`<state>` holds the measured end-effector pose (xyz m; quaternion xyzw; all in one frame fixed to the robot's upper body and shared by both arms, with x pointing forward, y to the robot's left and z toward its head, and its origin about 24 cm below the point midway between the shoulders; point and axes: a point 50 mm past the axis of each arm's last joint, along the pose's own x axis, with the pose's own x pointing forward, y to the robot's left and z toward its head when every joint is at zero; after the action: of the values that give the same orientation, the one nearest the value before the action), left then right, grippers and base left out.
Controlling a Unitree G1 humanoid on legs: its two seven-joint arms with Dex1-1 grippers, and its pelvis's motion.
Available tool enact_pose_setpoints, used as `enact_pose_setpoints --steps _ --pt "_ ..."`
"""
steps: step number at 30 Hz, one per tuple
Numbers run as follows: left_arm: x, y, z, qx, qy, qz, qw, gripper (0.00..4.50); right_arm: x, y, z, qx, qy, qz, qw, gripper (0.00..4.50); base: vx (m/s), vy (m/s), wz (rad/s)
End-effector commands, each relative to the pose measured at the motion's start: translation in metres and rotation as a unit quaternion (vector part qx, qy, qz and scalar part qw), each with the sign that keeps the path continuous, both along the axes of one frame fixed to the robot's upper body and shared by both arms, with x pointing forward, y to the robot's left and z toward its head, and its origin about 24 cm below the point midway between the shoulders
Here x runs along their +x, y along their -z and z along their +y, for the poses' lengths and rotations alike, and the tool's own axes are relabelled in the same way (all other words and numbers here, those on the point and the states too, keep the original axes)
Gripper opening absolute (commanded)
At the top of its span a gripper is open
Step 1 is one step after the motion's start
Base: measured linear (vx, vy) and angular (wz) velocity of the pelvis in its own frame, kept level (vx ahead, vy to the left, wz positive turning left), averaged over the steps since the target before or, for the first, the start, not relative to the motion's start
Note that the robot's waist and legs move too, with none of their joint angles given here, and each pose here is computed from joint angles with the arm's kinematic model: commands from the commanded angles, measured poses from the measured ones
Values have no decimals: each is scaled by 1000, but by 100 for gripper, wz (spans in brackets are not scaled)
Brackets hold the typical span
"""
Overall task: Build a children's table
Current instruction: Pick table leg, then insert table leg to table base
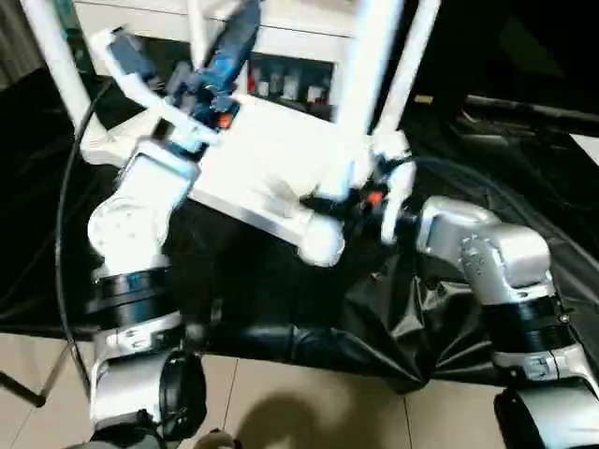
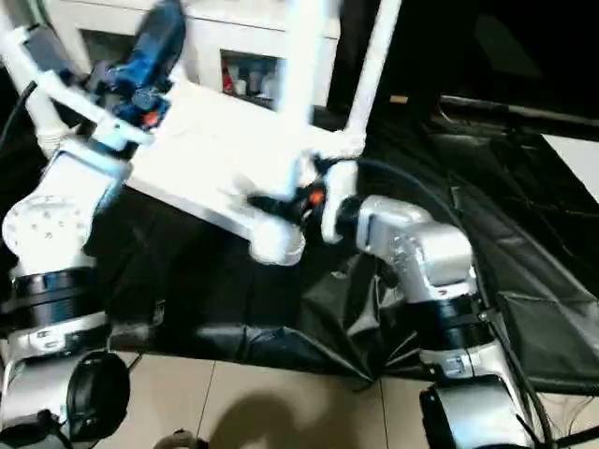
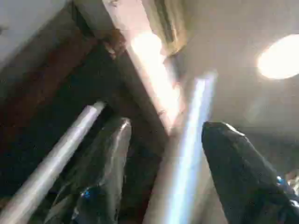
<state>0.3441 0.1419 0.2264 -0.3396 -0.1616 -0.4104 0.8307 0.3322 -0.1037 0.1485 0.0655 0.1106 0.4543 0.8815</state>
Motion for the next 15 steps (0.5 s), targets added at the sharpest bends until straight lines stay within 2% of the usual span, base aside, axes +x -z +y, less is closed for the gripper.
enact_pose_setpoints --steps 1,2,3,4,5,7,8,9,10,12,14,15 --pt "19 38 -4 219 -93 52 970 279 6 3 -18 -45 72 -40 996 184 0 0 0" --pt "20 43 -4 253 -99 46 961 279 6 4 -19 -50 78 -43 995 184 0 0 0" --pt "24 68 -3 449 -99 -1 888 279 6 8 -28 -73 106 -61 990 184 0 0 0" --pt "24 76 -2 502 -85 -17 861 279 5 9 -31 -76 112 -66 989 184 0 0 0" --pt "24 83 -3 538 -57 -31 840 279 4 9 -33 -81 119 -72 987 184 0 0 0" --pt "21 87 -9 546 8 -37 837 307 1 9 -37 -83 127 -72 986 184 0 0 0" --pt "18 97 -13 584 90 -36 806 307 -3 8 -42 -82 135 -71 985 184 0 0 0" --pt "18 97 -13 584 90 -36 806 313 -3 8 -42 -82 135 -71 985 184 0 0 0" --pt "19 102 -12 610 110 -33 784 327 -5 8 -44 -81 138 -70 985 184 0 0 0" --pt "22 108 -11 650 119 -38 750 348 -10 8 -47 -80 139 -69 985 184 0 0 0" --pt "27 110 -11 667 114 -43 735 354 -12 8 -49 -81 142 -68 984 184 0 0 0" --pt "35 112 -12 700 100 -59 705 362 -17 10 -52 -85 149 -68 983 184 0 0 0"
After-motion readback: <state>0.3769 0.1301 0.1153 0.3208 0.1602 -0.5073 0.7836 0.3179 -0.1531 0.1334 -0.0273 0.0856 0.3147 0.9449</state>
